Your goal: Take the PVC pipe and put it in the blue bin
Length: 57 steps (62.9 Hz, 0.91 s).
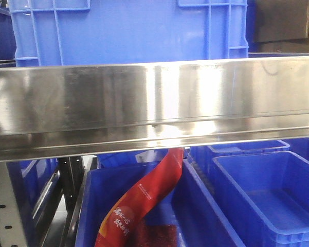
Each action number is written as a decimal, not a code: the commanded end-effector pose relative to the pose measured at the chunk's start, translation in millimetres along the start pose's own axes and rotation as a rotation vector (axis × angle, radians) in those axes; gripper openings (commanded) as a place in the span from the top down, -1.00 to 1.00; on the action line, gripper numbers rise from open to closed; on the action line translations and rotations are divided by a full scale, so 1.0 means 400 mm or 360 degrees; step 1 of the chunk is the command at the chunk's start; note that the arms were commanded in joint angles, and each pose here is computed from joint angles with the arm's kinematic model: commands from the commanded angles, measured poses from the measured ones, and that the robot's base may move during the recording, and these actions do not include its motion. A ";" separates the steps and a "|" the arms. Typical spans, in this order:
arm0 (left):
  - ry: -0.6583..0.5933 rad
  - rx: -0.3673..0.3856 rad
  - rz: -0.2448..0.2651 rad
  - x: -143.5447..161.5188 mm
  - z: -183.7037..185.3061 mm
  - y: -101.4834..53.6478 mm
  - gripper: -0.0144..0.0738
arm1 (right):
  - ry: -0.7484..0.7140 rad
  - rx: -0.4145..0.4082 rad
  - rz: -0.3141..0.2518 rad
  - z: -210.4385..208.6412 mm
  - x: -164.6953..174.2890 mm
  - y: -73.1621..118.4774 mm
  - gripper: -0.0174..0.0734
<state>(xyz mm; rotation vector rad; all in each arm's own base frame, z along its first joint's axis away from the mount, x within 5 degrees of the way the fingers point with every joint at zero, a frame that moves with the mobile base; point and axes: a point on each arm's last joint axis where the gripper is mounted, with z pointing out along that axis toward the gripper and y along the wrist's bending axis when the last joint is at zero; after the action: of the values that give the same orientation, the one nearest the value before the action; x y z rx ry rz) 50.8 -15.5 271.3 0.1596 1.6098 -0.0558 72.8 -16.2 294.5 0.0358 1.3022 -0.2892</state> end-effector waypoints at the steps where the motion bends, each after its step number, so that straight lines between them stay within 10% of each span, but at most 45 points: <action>1: -0.0032 -0.0021 -0.0031 -0.005 -0.002 0.002 0.92 | -0.0019 0.0024 -0.0011 -0.001 -0.002 -0.003 0.97; 38: -0.0029 -0.0053 0.0039 -0.004 -0.002 0.006 0.92 | -0.0019 0.0024 -0.0011 -0.001 -0.002 -0.003 0.97; 57: 0.0088 -0.0197 0.0536 0.008 -0.004 0.029 0.92 | -0.0019 0.0024 -0.0011 -0.001 -0.002 -0.003 0.97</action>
<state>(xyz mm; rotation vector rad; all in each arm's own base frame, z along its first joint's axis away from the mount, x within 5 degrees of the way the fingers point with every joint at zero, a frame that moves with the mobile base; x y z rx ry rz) 51.4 -6.4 268.2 0.3147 1.6276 0.2367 72.8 -16.2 294.5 0.0344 1.3023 -0.2911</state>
